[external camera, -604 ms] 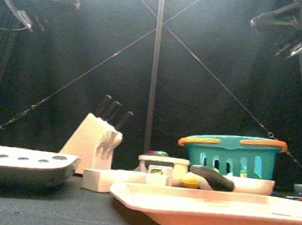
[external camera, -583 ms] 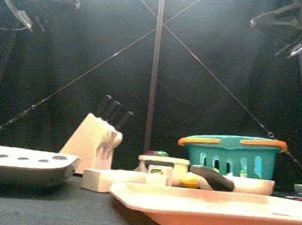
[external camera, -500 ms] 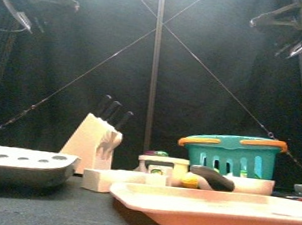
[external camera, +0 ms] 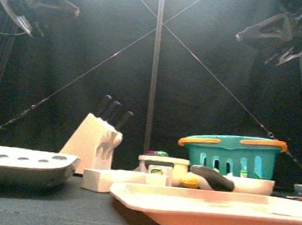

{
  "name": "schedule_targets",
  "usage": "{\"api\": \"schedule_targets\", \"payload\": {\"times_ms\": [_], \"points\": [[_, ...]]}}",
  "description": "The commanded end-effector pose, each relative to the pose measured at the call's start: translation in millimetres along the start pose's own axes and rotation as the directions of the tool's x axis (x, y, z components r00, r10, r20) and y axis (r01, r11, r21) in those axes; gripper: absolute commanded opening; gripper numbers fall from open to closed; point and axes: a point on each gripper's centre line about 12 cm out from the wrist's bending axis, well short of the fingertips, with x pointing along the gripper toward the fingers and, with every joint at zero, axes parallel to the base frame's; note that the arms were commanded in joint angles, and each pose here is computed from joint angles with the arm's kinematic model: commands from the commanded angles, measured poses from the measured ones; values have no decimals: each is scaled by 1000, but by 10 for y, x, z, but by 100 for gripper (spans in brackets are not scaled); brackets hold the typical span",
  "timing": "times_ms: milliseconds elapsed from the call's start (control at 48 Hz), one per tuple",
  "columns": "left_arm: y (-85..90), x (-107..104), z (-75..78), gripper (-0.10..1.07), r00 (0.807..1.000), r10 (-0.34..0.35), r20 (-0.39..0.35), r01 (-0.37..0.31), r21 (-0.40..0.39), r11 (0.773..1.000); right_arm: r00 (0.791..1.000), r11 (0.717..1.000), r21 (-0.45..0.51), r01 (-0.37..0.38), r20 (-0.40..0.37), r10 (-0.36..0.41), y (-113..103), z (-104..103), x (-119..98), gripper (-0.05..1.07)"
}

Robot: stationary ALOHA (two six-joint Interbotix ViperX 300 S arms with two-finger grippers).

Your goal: Grab pot

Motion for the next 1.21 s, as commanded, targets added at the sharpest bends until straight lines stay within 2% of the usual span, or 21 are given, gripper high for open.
{"api": "schedule_targets", "payload": {"times_ms": [0,146,271,333,458,562,688,875,1021,1188], "points": [[-11,108,10,-2,1000,-6,-17,6,6,1000,999,998,53,31,37,-33,-59,134,39,2],[-13,222,-55,-2,998,-7,-61,8,8,1000,995,972,219,83,35,-93,-156,148,57,2],[-15,282,-72,-2,997,-8,-78,10,14,1000,989,916,380,133,14,-149,-259,124,71,2],[-17,283,-56,-2,997,-10,-74,12,23,1000,984,881,447,158,0,-176,-314,112,90,2],[-6,283,-42,-2,998,-14,-67,18,70,997,968,780,584,226,-42,-249,-488,83,148,2],[21,281,-36,-2,998,-10,-63,17,118,993,953,702,655,280,-100,-287,-616,21,220,2],[7,256,-117,-2,996,-22,-85,35,156,987,937,636,694,337,-183,-298,-715,-56,332,2],[4,200,-278,-2,992,-23,-125,43,156,987,905,552,717,425,-330,-269,-810,-104,461,2],[30,201,-267,-2,993,-12,-121,31,159,987,873,524,703,482,-435,-220,-828,-102,517,2],[51,194,-279,-2,992,-3,-125,23,160,987,847,498,693,521,-489,-207,-912,-67,566,2]]}}
